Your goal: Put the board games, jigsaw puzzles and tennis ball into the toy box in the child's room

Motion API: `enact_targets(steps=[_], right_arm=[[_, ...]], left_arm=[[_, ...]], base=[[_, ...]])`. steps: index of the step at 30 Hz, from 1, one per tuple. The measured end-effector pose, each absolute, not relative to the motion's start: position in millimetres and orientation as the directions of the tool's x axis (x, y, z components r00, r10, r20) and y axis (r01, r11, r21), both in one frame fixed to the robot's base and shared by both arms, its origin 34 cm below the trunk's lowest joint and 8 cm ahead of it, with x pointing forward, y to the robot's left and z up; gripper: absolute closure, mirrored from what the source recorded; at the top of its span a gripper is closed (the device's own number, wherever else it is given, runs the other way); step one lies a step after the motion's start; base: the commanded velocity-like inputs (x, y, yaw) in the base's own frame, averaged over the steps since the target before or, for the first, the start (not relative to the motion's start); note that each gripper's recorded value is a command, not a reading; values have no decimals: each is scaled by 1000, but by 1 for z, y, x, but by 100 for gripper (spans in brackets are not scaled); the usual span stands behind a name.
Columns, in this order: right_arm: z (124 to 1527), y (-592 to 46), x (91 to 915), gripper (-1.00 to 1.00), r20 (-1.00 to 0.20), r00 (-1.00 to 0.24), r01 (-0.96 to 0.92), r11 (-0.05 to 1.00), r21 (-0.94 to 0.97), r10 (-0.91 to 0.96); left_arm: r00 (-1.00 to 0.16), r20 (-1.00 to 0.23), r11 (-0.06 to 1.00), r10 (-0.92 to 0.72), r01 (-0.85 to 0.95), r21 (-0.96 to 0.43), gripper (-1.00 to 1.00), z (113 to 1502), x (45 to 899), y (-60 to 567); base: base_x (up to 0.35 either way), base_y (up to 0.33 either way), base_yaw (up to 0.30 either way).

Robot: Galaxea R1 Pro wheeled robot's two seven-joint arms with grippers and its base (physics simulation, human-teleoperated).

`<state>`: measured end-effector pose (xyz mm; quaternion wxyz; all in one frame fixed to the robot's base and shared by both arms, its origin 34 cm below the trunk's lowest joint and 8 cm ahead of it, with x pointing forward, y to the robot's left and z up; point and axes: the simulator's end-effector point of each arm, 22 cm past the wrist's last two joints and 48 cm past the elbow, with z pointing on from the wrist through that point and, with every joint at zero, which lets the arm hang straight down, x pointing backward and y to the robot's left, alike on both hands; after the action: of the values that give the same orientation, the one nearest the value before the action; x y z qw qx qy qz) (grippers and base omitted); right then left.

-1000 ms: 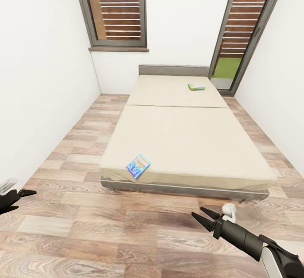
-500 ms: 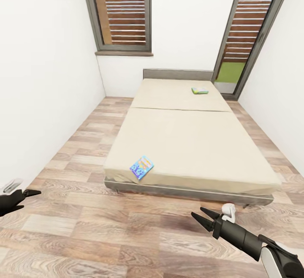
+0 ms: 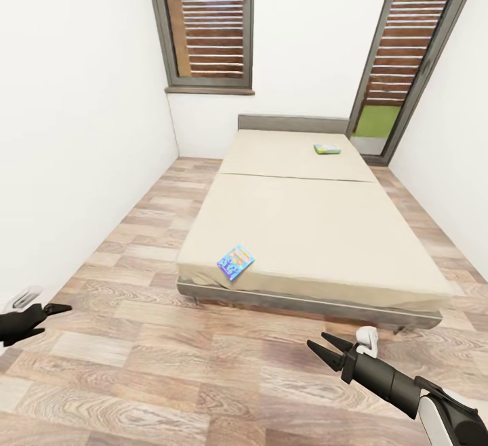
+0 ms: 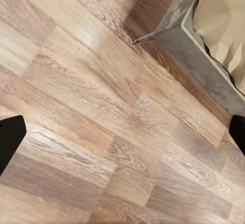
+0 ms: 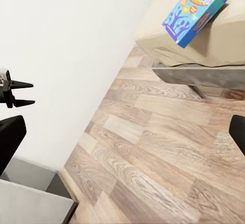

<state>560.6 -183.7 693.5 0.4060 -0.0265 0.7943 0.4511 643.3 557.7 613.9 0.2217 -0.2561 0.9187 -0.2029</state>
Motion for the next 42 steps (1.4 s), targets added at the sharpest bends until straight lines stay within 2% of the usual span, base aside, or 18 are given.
enact_targets(steps=[11,34,42], right_arm=[[695,-184,561,-100,-672,-666,-412,591,694,324],[709,-184,562,-100,-693,-644,-434,592,679,324],[709,-185,562,-100,-696,-641,-431,598,676,324]], left_arm=[[-769,-320,793,-553,-368,-486,-100,615,646,557],[-789,-361,825,-497,-301,-478,-100,621,653,539],[-784,-407,815,-469,-205,-543,-100,634,663,521]], base=[[-5,0,-1],[0,0,-77],[0,0,-5]])
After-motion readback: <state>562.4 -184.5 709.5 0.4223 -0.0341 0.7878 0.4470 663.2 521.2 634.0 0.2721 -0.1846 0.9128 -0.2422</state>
